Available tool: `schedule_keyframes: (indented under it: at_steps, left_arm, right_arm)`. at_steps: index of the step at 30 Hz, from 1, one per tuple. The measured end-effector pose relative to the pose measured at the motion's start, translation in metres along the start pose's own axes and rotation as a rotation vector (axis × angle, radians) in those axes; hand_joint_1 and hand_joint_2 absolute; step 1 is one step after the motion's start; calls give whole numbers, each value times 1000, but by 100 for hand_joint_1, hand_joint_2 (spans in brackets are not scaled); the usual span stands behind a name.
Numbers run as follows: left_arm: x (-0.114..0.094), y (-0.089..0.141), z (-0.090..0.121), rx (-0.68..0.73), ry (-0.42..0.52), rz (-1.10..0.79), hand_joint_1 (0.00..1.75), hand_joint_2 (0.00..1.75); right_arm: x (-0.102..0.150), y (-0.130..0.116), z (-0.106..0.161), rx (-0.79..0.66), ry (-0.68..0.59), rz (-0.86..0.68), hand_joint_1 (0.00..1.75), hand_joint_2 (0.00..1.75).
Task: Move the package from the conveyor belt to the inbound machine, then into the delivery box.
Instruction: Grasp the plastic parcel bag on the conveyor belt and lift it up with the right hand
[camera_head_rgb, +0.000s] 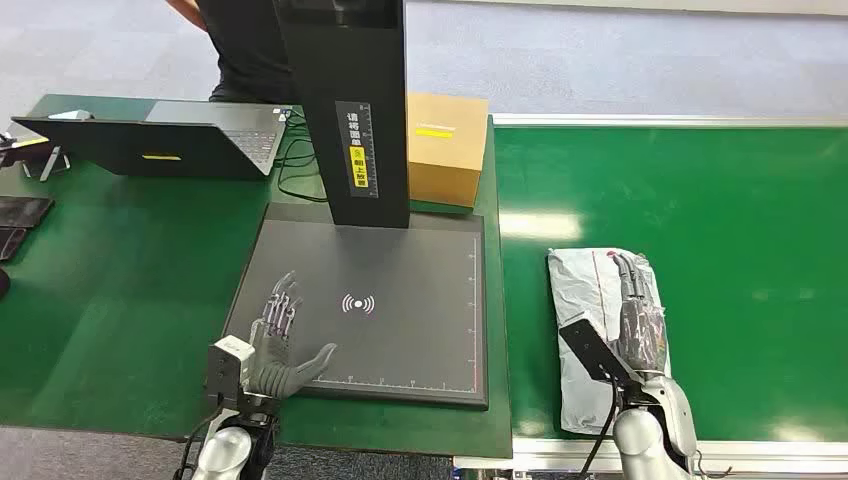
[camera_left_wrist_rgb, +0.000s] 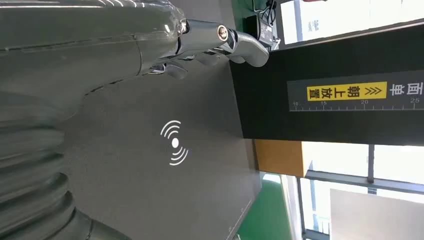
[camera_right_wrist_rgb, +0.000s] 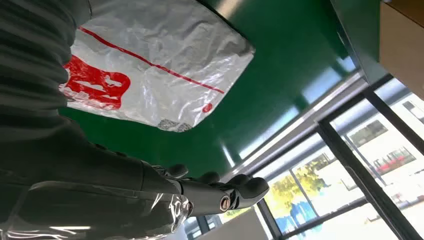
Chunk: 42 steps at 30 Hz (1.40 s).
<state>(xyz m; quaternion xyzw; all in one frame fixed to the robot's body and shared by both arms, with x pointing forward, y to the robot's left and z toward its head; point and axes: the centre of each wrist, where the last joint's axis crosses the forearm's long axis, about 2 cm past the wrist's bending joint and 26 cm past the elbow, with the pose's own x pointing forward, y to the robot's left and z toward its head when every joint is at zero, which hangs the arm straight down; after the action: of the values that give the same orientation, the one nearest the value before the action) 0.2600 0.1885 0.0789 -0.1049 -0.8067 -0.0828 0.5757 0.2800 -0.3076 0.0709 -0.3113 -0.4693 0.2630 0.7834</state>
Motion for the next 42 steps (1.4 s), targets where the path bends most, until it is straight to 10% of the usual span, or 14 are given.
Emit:
schedule_keyframes:
  at_steps: [18,42]
  left_arm:
    - [0,0,0,1,1,0,0,175]
    - [0,0,0,2,2,-1,0,175]
  right_arm:
    - [0,0,0,2,-1,-1,169,175]
    - [0,2,-1,7,-4,-5,175,175]
